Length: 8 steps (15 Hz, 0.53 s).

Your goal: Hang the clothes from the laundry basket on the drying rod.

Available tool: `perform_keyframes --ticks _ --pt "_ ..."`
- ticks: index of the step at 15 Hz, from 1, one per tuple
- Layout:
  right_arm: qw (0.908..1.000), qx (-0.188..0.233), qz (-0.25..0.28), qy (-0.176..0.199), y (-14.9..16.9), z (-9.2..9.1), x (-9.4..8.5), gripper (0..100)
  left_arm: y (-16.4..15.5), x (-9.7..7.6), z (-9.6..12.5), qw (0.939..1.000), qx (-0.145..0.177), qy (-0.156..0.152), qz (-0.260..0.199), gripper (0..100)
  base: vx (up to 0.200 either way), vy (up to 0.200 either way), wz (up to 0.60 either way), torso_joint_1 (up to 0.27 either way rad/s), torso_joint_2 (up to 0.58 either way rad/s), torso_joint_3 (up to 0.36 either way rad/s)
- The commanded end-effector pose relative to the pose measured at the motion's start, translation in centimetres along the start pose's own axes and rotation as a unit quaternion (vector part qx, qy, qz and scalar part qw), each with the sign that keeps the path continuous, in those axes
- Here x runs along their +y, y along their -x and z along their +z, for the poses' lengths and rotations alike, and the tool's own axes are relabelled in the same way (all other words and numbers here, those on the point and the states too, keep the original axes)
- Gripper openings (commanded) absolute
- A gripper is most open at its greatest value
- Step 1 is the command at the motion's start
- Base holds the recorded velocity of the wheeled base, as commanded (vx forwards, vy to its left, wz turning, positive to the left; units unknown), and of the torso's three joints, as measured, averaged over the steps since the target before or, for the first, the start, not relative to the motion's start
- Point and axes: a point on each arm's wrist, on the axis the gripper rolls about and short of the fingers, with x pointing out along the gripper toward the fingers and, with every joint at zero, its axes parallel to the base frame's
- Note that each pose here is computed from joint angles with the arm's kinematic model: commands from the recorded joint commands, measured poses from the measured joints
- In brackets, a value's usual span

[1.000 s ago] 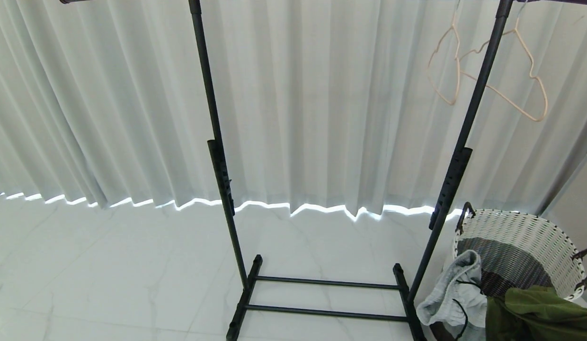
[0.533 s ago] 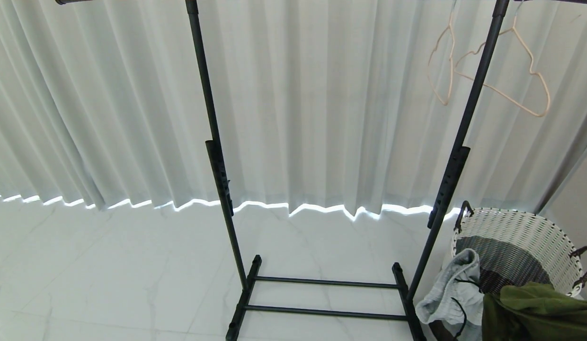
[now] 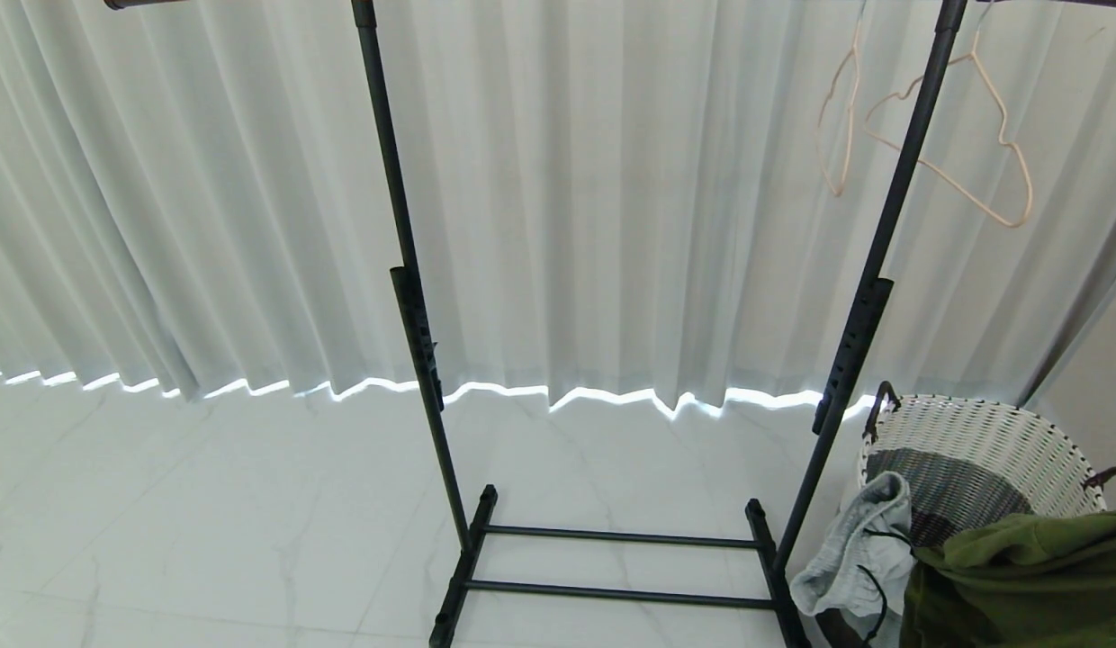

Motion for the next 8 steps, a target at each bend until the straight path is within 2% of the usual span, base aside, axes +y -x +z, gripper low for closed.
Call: perform_keyframes --ticks 1,2,3,4,5,6,8 --pt "0.9996 -0.001 0.029 0.004 -0.7 1.5 -0.1 0 2.4 0.4 5.8 0.9877 -0.117 0.063 -0.082 100 0.0 0.0 0.0 0.0 0.0 0.0" --pt "0.9994 0.002 0.035 0.003 -1.0 1.6 -0.2 0 3.1 0.4 7.3 0.9809 -0.142 0.05 -0.123 100 0.0 0.0 0.0 0.0 0.0 0.0" --pt "0.9989 0.005 0.046 0.004 -1.2 1.7 -0.2 0 3.1 0.2 8.8 0.9757 -0.146 0.008 -0.163 100 0.0 0.0 0.0 0.0 0.0 0.0" --pt "0.9983 0.008 0.057 0.004 -1.4 1.7 -0.1 0 2.2 0.0 9.5 0.9729 -0.126 -0.012 -0.194 100 0.0 0.0 0.0 0.0 0.0 0.0" --pt "0.9977 0.009 0.068 0.006 -1.5 1.7 0.0 0 1.5 -0.2 9.9 0.9698 -0.105 -0.013 -0.22 100 0.0 0.0 0.0 0.0 0.0 0.0" --pt "0.9968 0.01 0.079 0.007 -1.6 1.8 0.1 0 0.2 -0.4 10.5 0.9631 -0.071 -0.011 -0.259 100 0.0 0.0 0.0 0.0 0.0 0.0" --pt "0.9951 0.003 0.098 0.013 -1.9 2.6 0.2 0 -2.0 -0.9 12.2 0.9439 -0.028 -0.004 -0.329 100 0.0 0.0 0.0 0.0 0.0 0.0"
